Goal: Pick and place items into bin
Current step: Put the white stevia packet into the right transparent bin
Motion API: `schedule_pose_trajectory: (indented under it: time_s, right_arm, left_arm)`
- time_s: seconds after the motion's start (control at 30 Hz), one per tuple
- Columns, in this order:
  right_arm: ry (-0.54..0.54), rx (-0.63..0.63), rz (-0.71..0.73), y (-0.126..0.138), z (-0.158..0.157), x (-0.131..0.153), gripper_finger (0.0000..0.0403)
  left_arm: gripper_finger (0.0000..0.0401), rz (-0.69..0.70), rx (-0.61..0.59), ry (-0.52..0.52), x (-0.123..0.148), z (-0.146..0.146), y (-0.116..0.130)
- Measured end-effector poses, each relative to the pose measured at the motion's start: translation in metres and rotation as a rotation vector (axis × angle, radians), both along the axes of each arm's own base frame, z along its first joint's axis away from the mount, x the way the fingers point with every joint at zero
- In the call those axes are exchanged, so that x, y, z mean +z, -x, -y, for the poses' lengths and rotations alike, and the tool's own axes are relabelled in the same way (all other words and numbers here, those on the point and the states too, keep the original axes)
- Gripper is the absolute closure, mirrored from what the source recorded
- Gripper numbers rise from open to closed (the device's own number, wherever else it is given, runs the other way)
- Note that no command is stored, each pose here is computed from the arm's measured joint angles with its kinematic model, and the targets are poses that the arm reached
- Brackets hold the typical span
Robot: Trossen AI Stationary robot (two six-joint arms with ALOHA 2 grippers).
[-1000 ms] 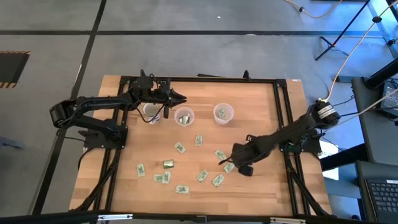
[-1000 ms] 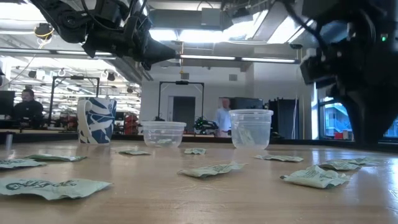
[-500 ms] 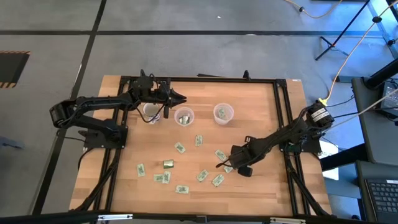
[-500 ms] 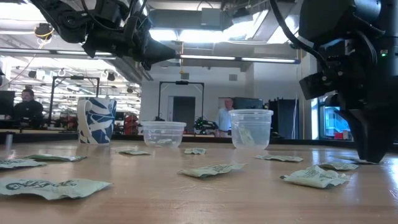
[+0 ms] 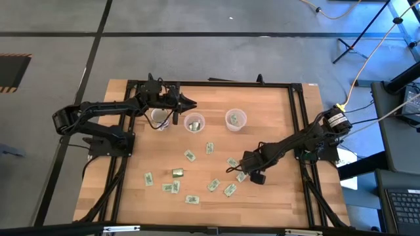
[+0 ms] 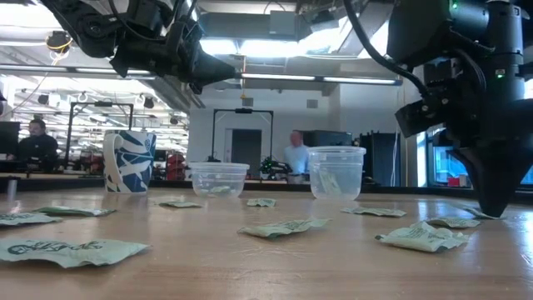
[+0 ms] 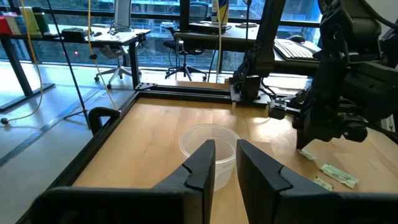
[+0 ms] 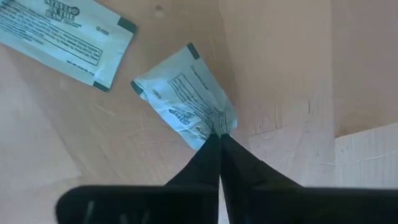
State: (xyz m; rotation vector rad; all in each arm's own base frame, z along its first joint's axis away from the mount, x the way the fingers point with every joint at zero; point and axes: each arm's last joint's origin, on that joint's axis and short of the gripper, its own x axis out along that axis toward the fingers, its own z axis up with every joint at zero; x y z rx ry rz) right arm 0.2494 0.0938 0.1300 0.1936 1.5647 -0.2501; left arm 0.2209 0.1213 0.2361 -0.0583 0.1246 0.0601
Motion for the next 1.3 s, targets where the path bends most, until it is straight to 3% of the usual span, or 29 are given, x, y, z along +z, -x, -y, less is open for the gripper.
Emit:
schedule_pose_trajectory:
  time_s: [0.2,0.43,0.63,0.83,1.07,1.3]
  right_arm:
    - [-0.006,-0.005,0.019,0.004,0.002,0.01,0.04]
    - [0.015,-0.04,0.196,0.014,0.017,0.055,0.0401]
    - [0.133,-0.131,0.347,0.02,0.054,0.087,0.0402]
    - [0.203,-0.069,0.389,0.003,0.094,0.114,0.0403]
    - [0.273,-0.002,0.329,-0.021,0.142,0.133,0.0403]
    - [0.221,0.031,0.189,-0.046,0.173,0.106,0.0403]
  left_arm:
    - [0.034,0.0,0.0,0.0,0.0,0.0,0.0]
    - [0.034,0.0,0.001,0.0,0.0,0.0,0.0]
    - [0.034,0.0,0.001,0.0,0.0,0.0,0.0]
    - [0.034,-0.001,0.001,0.002,0.0,0.0,0.0]
    - [0.034,-0.013,0.0,0.009,-0.002,0.0,0.0]
    - [0.034,-0.021,0.001,0.014,-0.002,0.0,0.0]
